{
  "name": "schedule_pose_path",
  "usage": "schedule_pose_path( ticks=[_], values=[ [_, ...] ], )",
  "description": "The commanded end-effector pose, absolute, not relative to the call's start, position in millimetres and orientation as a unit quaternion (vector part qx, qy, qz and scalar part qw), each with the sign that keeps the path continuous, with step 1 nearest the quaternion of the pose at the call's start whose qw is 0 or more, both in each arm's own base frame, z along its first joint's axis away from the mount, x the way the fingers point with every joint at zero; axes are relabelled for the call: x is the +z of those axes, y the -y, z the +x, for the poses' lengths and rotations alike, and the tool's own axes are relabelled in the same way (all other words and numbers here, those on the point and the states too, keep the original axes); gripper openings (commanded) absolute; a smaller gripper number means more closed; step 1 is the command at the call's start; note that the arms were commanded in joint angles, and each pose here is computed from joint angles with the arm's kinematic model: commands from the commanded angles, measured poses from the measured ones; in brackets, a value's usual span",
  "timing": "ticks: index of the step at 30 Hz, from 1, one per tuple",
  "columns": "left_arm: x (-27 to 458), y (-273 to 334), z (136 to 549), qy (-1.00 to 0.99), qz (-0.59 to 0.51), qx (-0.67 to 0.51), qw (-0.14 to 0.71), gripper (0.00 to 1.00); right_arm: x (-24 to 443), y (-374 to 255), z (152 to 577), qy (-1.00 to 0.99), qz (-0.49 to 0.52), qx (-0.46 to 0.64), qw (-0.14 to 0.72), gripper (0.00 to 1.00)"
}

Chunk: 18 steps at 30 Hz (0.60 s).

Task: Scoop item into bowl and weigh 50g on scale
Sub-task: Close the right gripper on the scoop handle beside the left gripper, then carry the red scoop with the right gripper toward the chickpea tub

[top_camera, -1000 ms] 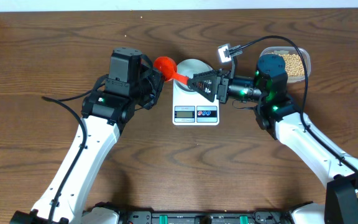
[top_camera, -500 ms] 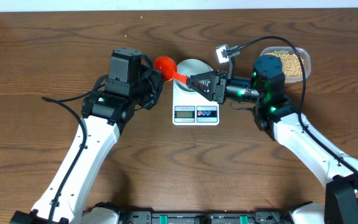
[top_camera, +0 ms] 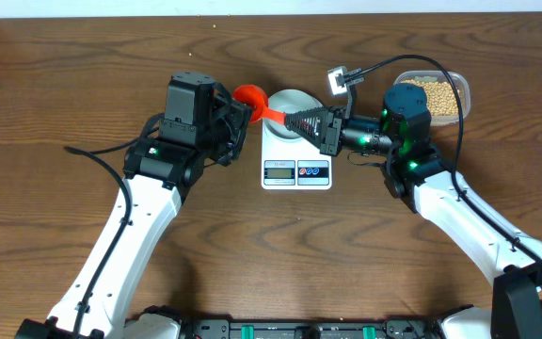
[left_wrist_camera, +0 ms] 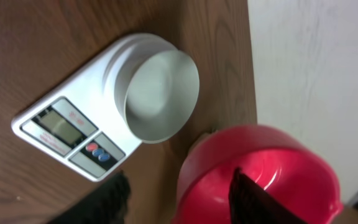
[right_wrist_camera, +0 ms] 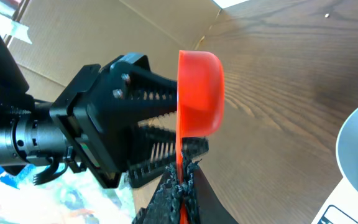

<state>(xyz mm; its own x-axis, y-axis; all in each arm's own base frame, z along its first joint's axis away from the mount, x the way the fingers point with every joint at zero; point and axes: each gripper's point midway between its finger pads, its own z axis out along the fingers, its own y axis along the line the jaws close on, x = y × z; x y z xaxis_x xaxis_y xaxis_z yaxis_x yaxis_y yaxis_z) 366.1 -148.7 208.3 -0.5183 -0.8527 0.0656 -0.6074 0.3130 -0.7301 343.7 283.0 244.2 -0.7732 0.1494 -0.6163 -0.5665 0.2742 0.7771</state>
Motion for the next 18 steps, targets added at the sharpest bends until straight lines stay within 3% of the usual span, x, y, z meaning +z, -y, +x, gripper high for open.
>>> schedule_pose_path(
  ticks=[1, 4, 9, 18],
  values=[
    [205, 151, 365, -0.796, -0.458, -0.362, 0.162, 0.63, 249, -283, 352, -0.74, -0.129, 0.577, 0.321, 0.01],
    [206, 152, 364, -0.8, -0.448, -0.363, 0.165, 0.63, 235, -274, 364, -0.764, -0.094, 0.549, 0.327, 0.01],
    [214, 151, 365, -0.845, -0.342, -0.347, 0.219, 0.63, 206, -248, 377, -0.802, -0.065, 0.497, 0.325, 0.01],
    [217, 151, 363, -0.898, -0.153, -0.293, 0.291, 0.63, 233, -209, 376, -0.807, -0.073, 0.462, 0.361, 0.01]
  ],
)
